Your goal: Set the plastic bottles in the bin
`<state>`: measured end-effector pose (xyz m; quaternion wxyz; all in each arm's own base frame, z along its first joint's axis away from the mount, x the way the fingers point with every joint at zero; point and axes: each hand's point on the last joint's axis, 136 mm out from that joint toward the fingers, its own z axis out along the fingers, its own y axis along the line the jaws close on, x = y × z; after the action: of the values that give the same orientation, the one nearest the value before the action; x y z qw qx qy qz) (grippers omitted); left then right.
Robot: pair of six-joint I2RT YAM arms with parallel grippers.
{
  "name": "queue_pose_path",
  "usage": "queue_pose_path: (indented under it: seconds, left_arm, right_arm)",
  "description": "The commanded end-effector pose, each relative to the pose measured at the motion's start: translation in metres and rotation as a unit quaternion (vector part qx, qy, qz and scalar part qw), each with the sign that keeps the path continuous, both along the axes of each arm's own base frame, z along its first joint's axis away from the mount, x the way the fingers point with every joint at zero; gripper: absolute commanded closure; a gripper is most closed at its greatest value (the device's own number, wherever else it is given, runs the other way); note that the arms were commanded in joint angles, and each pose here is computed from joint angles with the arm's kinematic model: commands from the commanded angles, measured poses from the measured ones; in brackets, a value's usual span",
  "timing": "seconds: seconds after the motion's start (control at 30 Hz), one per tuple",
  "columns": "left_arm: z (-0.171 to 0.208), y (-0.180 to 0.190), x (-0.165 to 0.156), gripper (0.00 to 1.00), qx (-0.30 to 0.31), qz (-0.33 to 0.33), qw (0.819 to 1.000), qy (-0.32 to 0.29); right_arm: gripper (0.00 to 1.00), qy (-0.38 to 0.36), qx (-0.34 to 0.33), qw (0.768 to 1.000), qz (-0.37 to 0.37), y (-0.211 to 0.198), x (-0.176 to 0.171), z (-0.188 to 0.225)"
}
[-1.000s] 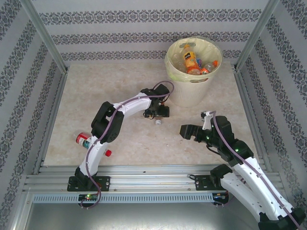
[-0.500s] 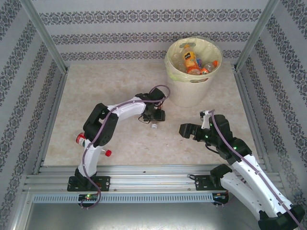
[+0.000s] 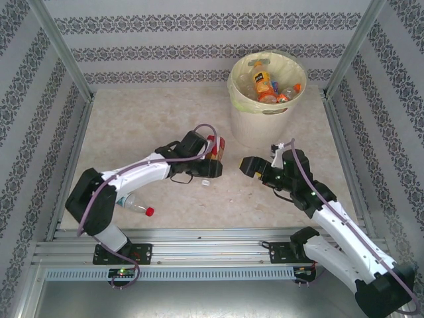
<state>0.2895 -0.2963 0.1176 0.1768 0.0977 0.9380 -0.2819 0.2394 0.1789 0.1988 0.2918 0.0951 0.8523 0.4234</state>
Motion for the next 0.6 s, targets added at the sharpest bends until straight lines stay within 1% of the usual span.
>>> queue_pose_path:
  seconds: [0.0,0.17,0.3,0.43,0.57]
  left_arm:
    - [0.025,-0.016,-0.017,0.33,-0.046,-0.038,0.997,-0.042]
    - [0.041,-0.015,-0.045,0.33,-0.075,-0.050,0.995,-0.053]
    - [0.054,-0.021,-0.066,0.33,-0.089,-0.074,0.991,-0.060]
    - [0.063,-0.023,-0.076,0.33,-0.099,-0.086,0.989,-0.069]
    - [0.074,-0.031,-0.087,0.33,-0.128,-0.110,0.983,-0.078]
  right_arm:
    - [0.04,-0.015,0.047,0.998,0.025,0.021,0.008,0.015]
    - [0.02,-0.031,0.049,0.997,0.050,0.044,0.013,0.027]
    - [0.02,-0.042,0.049,0.996,0.059,0.057,0.013,0.036]
    - [0.02,-0.058,0.051,0.995,0.057,0.059,0.009,0.048]
    - [0.02,-0.064,0.052,0.995,0.057,0.056,0.003,0.054]
